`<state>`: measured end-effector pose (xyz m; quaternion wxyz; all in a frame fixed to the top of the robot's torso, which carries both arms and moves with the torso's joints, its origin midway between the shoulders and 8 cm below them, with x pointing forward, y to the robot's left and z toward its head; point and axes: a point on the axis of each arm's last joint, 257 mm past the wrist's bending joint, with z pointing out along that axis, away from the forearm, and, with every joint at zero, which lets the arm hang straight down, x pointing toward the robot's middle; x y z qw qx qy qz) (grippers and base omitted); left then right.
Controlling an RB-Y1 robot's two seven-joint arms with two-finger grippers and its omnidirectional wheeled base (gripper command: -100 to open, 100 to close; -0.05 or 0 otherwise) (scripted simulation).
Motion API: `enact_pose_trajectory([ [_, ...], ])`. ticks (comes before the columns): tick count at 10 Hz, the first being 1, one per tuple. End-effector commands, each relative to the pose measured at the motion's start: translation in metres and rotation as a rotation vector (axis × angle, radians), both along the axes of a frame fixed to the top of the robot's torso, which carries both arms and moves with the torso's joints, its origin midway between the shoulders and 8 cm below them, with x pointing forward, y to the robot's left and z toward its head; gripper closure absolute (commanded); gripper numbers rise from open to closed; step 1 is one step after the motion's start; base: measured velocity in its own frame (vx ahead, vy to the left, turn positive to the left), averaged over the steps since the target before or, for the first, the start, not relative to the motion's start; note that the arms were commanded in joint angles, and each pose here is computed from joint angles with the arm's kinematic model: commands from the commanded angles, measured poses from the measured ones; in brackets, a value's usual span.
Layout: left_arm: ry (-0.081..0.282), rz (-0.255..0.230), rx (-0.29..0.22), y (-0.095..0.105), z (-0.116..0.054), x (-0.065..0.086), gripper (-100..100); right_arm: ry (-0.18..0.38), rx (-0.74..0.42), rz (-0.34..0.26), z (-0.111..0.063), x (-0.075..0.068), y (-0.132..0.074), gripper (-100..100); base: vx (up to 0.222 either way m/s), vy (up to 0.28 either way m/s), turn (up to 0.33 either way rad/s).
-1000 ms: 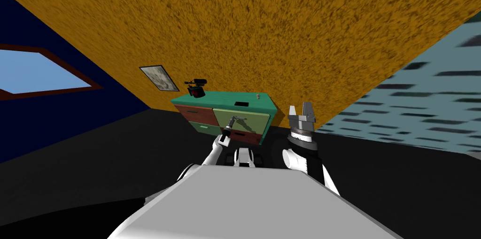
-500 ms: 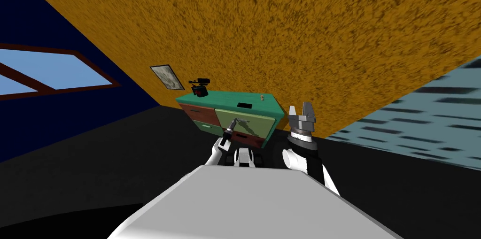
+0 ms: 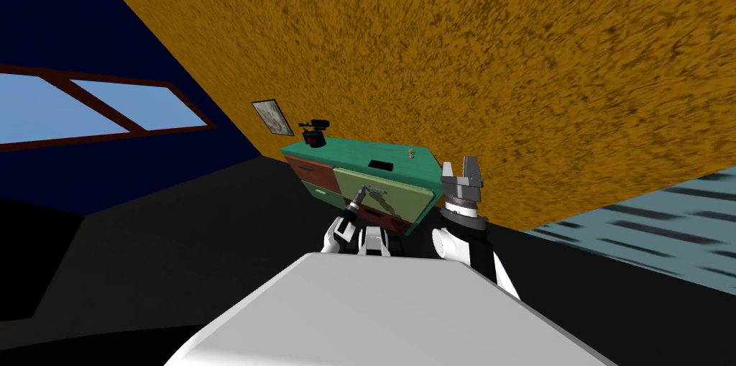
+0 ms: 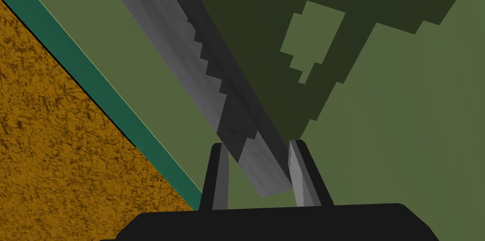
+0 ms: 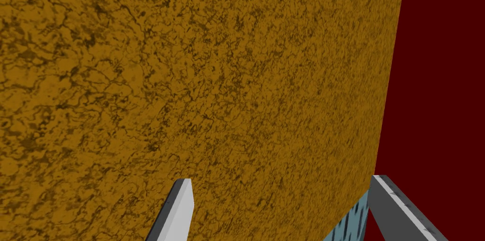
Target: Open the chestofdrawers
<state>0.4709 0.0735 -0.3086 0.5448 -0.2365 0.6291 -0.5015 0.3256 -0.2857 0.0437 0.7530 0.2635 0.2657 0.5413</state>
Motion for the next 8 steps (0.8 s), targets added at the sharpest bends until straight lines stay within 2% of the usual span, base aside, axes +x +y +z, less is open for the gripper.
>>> enact_pose_trajectory([
  [1,0.025,-0.032,-0.012,-0.015,-0.005,-0.027,100,0.0,0.0,0.0,0.0,0.0,0.0,0,0.082,-0.023,0.126],
  [2,0.025,-0.032,-0.012,-0.015,-0.005,-0.027,100,0.0,0.0,0.0,0.0,0.0,0.0,0,0.039,-0.008,-0.008],
  [3,0.026,-0.067,-0.024,-0.033,-0.001,-0.041,100,0.0,0.0,0.0,0.0,0.0,0.0,0,0.066,-0.003,0.224],
  [4,0.027,-0.068,-0.033,-0.035,0.001,-0.047,100,0.0,0.0,0.0,0.0,0.0,0.0,0,0.06,-0.015,0.14],
  [5,0.029,-0.066,-0.034,-0.034,0.0,-0.048,100,0.0,0.0,0.0,0.0,0.0,0.0,0,0.034,-0.003,0.006],
  [6,0.016,-0.064,-0.036,-0.032,0.005,-0.042,100,0.0,0.0,0.0,0.0,0.0,0.0,0,0.013,0.004,0.0],
  [8,0.02,-0.069,-0.035,-0.038,0.011,-0.041,100,0.0,0.0,0.0,0.0,0.0,0.0,0,-0.135,0.048,0.014],
])
